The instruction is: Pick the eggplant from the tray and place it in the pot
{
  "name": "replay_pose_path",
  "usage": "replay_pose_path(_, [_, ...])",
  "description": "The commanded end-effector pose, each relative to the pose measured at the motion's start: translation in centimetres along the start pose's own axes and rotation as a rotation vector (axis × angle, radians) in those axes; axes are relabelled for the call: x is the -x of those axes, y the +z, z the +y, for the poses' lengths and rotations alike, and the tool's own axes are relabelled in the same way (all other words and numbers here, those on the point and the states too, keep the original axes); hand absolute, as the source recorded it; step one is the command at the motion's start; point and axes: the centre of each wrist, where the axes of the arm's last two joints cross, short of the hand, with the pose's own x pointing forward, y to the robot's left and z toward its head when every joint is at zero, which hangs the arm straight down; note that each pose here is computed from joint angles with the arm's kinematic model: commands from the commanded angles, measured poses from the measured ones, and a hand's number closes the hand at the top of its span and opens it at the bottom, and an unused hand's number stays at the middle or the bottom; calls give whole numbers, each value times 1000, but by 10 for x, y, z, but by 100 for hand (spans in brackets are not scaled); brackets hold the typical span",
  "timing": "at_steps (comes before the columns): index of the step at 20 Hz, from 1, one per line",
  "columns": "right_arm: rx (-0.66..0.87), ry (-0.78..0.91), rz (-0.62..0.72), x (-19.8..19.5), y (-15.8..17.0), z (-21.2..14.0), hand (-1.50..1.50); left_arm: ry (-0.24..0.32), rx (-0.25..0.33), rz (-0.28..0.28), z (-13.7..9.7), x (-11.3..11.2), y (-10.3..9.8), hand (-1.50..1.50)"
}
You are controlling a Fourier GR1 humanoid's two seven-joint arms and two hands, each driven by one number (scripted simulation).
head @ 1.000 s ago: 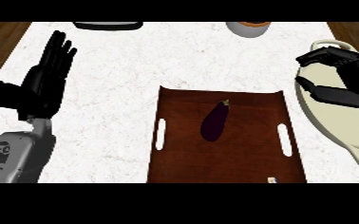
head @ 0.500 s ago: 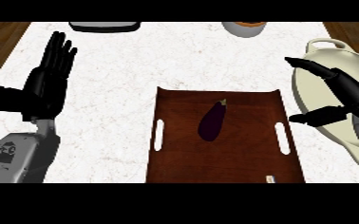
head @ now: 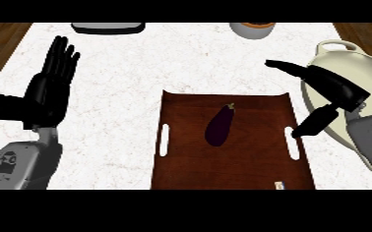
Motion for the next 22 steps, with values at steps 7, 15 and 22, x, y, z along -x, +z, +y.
replay_pose_path(7, [-165, 61, 152, -36, -29, 48, -150, -10, -20, -18, 1, 1, -3, 0])
replay_pose_path(15, [-216, 26, 187, -30, -42, 80, -150, 0, -10, -10, 5, 4, -2, 0])
replay_pose_path(22, [-194, 50, 111, -34, -59, 89, -150, -2, -8, -4, 5, 11, -2, 0])
